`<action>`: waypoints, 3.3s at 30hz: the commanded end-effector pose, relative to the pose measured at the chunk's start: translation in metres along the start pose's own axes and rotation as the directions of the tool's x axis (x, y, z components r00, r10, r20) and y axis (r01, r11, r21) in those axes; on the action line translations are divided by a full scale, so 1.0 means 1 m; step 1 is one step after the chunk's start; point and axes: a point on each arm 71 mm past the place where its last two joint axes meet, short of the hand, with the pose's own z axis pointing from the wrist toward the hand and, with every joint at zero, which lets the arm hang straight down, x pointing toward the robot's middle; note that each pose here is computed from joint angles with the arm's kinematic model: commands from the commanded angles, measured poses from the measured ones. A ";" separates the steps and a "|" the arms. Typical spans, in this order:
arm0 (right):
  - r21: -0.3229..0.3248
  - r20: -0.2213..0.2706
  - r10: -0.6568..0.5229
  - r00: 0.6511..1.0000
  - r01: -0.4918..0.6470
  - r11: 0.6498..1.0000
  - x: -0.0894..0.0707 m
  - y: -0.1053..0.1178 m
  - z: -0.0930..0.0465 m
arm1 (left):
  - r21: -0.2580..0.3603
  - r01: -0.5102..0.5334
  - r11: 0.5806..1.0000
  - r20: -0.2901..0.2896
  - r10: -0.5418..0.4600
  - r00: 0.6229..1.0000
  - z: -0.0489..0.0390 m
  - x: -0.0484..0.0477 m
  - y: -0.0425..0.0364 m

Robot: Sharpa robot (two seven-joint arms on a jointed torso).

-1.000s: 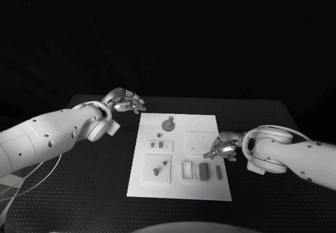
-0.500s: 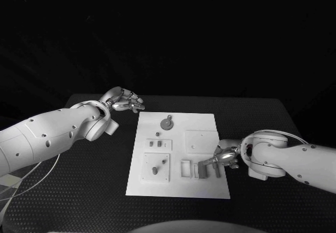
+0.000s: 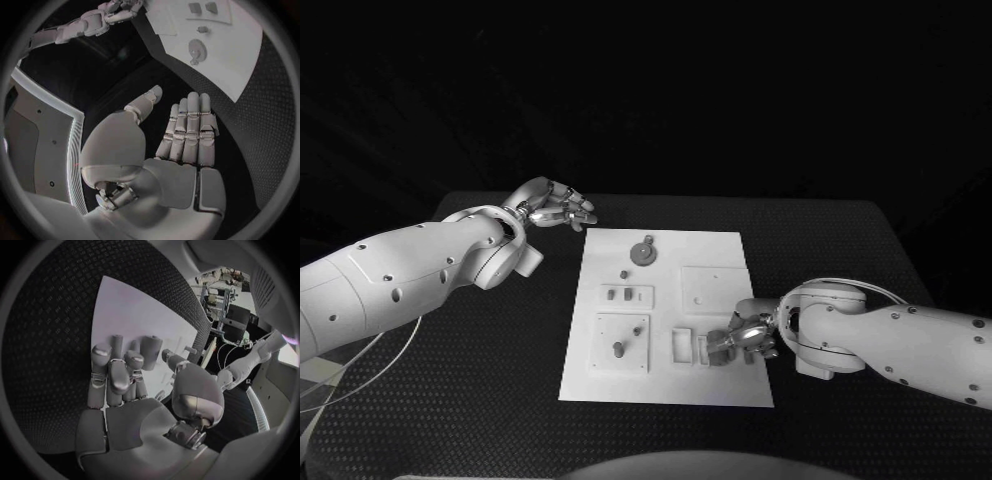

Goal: Assemble the parts on the task board

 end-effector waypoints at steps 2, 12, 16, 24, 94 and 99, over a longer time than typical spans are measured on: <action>-0.008 -0.001 -0.013 1.000 0.013 1.000 0.003 0.003 0.004 | 0.008 0.010 1.000 -0.010 -0.010 1.000 0.0001 0.0012 -0.0019; -0.005 0.003 -0.015 1.000 0.015 1.000 0.004 0.005 0.010 | 0.007 0.010 1.000 -0.010 -0.010 1.000 -0.0003 0.0008 -0.0017; -0.003 0.006 -0.013 1.000 0.013 1.000 0.005 0.005 0.012 | 0.007 0.010 1.000 -0.009 -0.010 1.000 -0.0006 0.0005 -0.0015; -0.007 0.029 -0.008 1.000 0.008 1.000 0.004 0.005 0.011 | 0.005 0.010 1.000 -0.007 -0.010 1.000 -0.0011 0.0000 -0.0012; -0.064 -0.136 0.161 0.978 -0.171 0.983 -0.010 0.045 0.013 | -0.003 0.006 1.000 -0.018 -0.006 1.000 -0.0008 0.0019 -0.0015; -0.062 -0.137 0.156 0.978 -0.165 0.984 -0.009 0.045 0.014 | -0.003 0.006 1.000 -0.019 -0.006 1.000 -0.0008 0.0020 -0.0016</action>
